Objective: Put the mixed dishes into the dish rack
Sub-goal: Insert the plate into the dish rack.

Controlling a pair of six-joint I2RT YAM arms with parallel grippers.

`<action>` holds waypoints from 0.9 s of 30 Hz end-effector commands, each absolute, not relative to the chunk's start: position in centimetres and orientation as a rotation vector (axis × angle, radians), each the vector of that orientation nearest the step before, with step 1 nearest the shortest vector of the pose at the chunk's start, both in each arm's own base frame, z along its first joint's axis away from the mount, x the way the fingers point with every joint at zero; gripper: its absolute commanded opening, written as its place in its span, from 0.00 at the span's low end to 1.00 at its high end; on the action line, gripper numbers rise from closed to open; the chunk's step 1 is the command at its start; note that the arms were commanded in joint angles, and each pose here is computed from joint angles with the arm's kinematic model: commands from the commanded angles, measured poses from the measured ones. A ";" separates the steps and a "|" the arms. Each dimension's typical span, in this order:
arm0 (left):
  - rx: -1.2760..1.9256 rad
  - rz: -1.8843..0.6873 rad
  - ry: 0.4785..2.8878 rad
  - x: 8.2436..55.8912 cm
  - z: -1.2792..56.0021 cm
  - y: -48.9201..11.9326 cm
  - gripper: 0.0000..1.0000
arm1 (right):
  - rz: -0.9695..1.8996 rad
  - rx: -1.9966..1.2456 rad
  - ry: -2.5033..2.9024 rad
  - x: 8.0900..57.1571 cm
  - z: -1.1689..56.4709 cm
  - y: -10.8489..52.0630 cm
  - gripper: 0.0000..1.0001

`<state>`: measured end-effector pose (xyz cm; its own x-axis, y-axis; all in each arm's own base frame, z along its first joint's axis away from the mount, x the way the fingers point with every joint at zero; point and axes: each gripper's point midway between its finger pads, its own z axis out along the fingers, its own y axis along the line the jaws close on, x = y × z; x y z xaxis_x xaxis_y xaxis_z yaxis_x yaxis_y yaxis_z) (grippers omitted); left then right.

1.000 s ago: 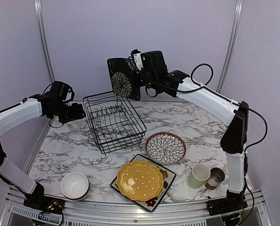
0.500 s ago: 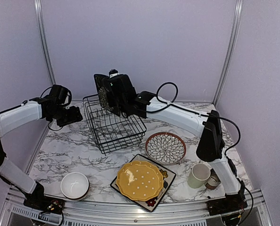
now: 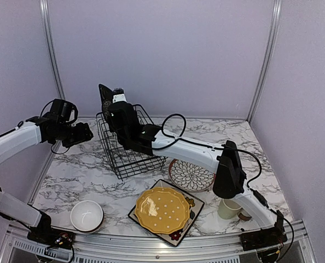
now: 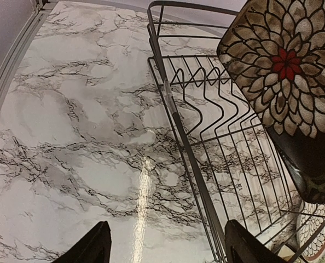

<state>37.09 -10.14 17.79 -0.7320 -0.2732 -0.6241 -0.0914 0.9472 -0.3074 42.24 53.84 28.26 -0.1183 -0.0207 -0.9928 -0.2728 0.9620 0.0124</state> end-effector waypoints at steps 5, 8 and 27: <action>-0.255 -0.387 2.312 35.6 20.3 -9.9 0.73 | 0.359 0.019 1.478 41.8 34.6 53.8 0.00; -0.256 -0.388 2.311 35.3 20.3 -9.8 0.73 | 0.368 0.018 1.455 41.6 34.2 54.4 0.00; -0.202 -0.459 2.312 33.5 20.4 -10.5 0.73 | 0.321 0.066 1.347 40.5 30.2 55.5 0.00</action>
<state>34.00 -10.54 20.36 -0.6992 -0.2879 -0.6543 -0.0212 0.9233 -0.3835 41.34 56.81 24.45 0.0901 0.0527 -0.9945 -0.1903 0.9811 0.0347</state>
